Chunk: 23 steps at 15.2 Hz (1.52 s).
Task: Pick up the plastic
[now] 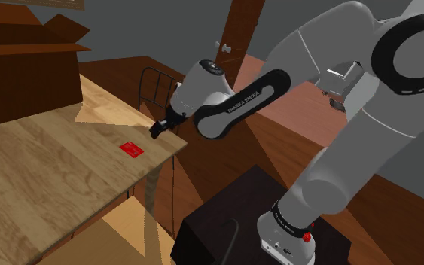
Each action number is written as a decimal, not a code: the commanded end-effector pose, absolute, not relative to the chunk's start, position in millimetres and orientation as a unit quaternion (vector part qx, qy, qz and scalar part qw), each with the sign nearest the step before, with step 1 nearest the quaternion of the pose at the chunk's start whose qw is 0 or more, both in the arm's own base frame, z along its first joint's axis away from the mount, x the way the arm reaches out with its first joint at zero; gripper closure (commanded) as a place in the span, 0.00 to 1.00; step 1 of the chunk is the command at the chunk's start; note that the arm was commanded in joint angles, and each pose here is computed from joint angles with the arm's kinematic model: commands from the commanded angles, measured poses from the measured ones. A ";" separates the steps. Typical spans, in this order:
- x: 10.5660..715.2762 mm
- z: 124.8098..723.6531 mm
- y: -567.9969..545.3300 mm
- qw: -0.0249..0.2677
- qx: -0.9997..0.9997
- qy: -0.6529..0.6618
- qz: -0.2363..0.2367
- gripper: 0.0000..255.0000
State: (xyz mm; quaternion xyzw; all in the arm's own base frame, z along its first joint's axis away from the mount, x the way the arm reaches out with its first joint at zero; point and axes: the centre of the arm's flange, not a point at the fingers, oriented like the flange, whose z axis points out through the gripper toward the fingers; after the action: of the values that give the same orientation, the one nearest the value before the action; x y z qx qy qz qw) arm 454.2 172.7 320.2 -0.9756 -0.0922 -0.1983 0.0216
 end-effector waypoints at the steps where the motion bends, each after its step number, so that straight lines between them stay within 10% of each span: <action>1: 466.2 304.0 188.2 0.026 -0.971 -0.099 -0.215 0.00; 20: 530.4 207.0 256.8 0.034 -0.950 -0.124 -0.285 0.00; 21: 530.5 207.2 256.3 0.034 -0.950 -0.124 -0.285 1.00; 23: 529.7 207.5 256.8 0.034 -0.950 -0.124 -0.285 1.00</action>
State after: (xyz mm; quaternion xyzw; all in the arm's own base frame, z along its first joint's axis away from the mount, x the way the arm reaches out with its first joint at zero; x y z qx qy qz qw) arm 531.4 257.7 212.4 -0.9483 -0.1238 -0.2897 0.0378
